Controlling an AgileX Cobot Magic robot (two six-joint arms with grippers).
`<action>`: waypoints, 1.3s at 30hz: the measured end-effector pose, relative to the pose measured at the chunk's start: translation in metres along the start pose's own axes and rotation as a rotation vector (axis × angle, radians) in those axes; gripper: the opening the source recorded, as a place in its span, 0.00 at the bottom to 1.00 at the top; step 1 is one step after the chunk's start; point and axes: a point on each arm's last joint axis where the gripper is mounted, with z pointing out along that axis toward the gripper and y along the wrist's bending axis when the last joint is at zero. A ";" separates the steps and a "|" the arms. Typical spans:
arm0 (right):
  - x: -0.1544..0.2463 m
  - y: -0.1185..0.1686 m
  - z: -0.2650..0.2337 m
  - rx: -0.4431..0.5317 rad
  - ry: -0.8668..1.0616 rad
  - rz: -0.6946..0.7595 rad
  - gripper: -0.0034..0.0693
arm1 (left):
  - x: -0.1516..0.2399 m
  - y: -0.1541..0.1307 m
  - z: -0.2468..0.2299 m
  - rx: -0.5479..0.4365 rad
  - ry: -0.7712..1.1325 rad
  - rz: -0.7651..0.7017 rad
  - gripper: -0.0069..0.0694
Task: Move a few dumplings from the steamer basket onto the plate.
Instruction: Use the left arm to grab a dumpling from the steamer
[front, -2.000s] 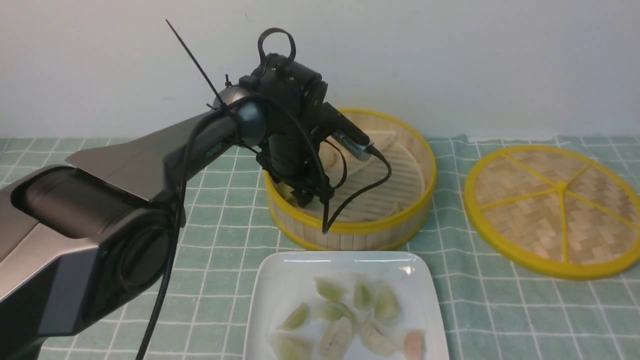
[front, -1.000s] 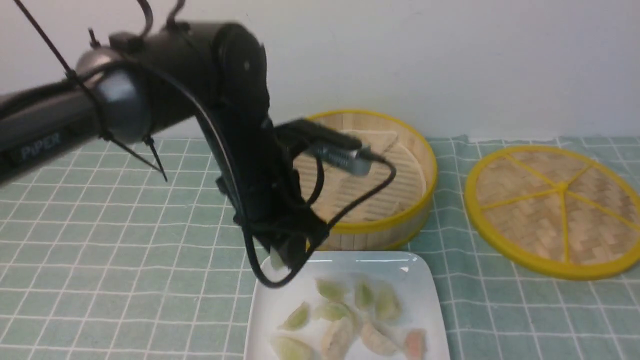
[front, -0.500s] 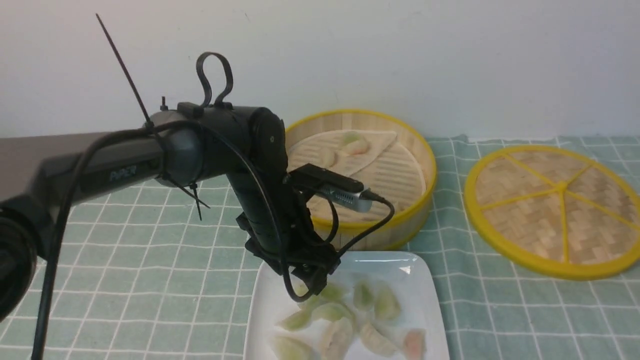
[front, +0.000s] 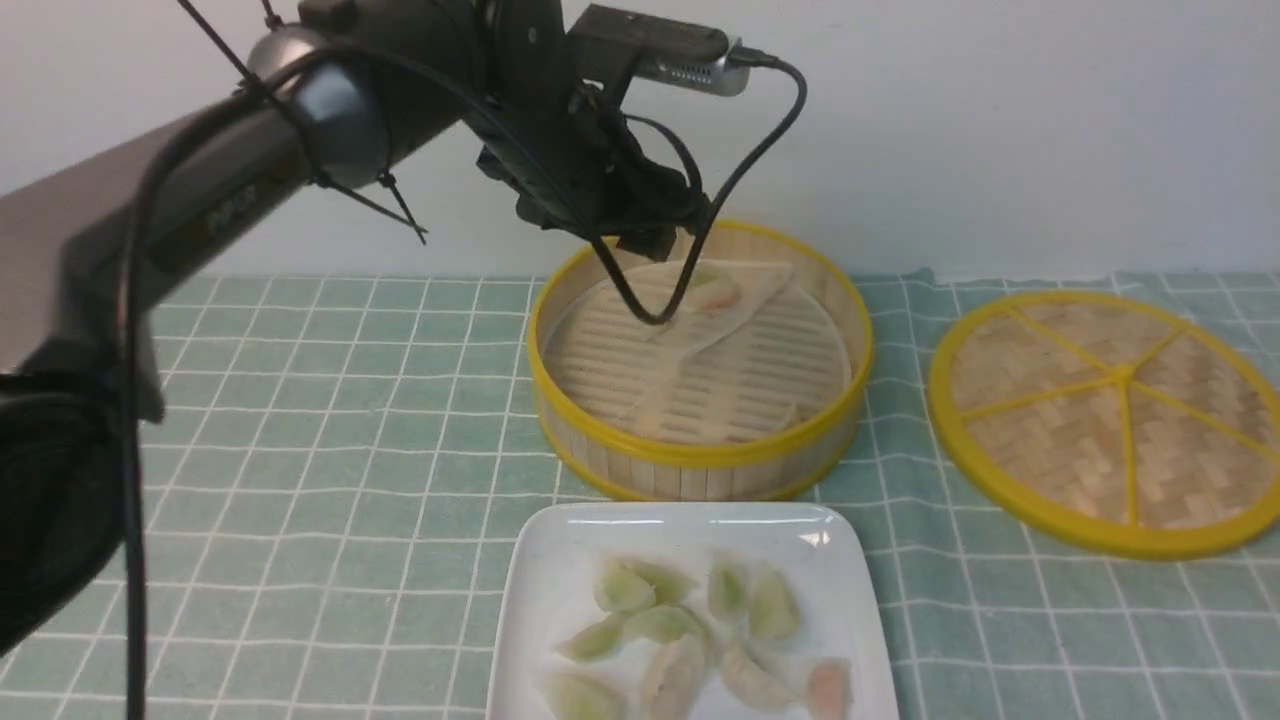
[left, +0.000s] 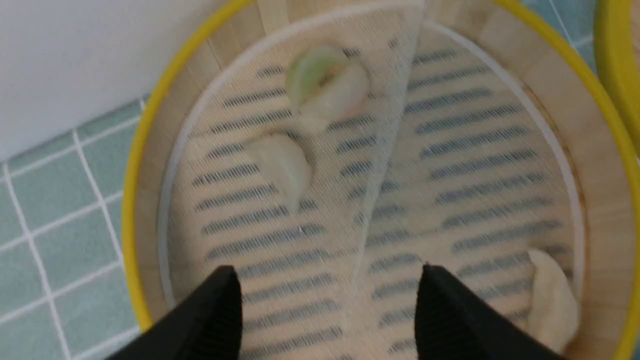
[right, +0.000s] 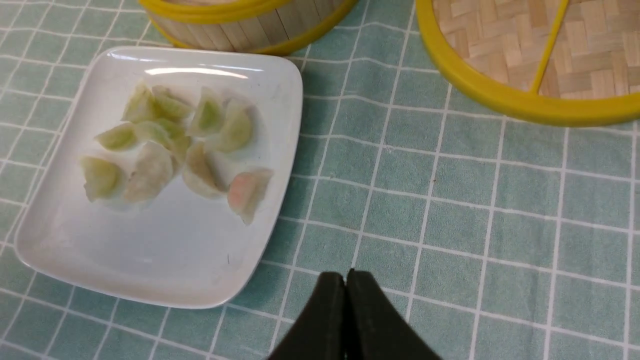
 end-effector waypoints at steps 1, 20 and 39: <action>0.000 0.000 0.000 -0.001 0.000 0.000 0.03 | -0.001 0.001 0.012 -0.001 0.000 0.000 0.64; 0.007 0.000 0.000 -0.003 0.076 0.002 0.03 | 0.029 0.009 0.131 -0.028 -0.008 0.073 0.64; 0.007 0.000 0.000 -0.004 0.079 0.002 0.03 | 0.030 0.010 0.130 -0.082 0.028 0.150 0.31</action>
